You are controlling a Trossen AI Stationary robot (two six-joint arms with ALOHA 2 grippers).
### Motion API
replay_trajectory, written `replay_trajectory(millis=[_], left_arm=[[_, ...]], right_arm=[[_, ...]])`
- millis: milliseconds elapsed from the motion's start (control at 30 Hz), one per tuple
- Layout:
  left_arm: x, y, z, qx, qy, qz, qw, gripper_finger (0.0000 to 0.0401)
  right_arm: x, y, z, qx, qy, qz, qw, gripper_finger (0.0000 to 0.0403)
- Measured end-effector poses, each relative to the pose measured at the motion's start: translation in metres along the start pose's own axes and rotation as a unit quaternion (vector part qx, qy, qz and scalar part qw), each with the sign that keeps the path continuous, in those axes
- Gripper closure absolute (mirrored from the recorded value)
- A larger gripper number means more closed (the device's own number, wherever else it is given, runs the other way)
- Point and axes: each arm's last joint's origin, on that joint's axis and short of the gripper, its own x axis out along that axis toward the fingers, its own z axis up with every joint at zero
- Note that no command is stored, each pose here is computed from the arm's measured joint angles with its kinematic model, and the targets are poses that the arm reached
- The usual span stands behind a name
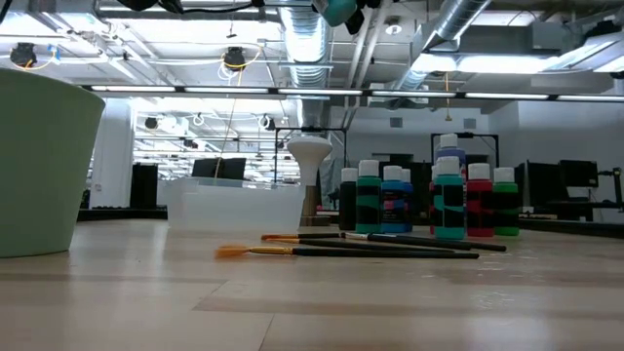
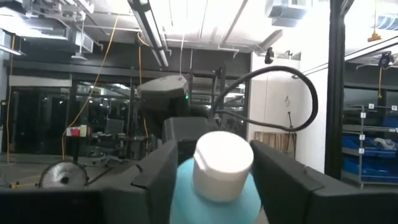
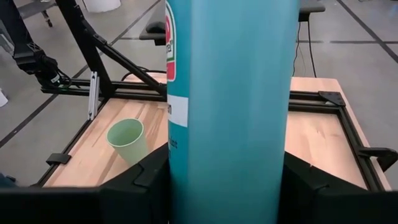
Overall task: Pick & Place Paint Supplies
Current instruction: Put the big light blue bottle into the white bin
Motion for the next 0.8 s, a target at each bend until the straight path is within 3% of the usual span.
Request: replay_trajectory(millis=[300,567,800], left_arm=[[-0.0001,0.0000,-0.0003,0.001,0.002,-0.005,1.000,0.0316],[-0.0001,-0.0002,-0.0007,-0.001,0.005,-0.008,1.000,0.0317],[0.0000,-0.0001,-0.0020,0.000,0.011,-0.007,1.000,0.0323]], right_arm=[[-0.0002,-0.0006,0.0001,0.001,0.000,-0.005,1.000,0.0208],[-0.0001,-0.0005,0.0001,0.008,0.000,-0.004,1.000,0.0206],[-0.0021,-0.0043,-0.0005,0.029,-0.002,-0.006,1.000,0.0173]])
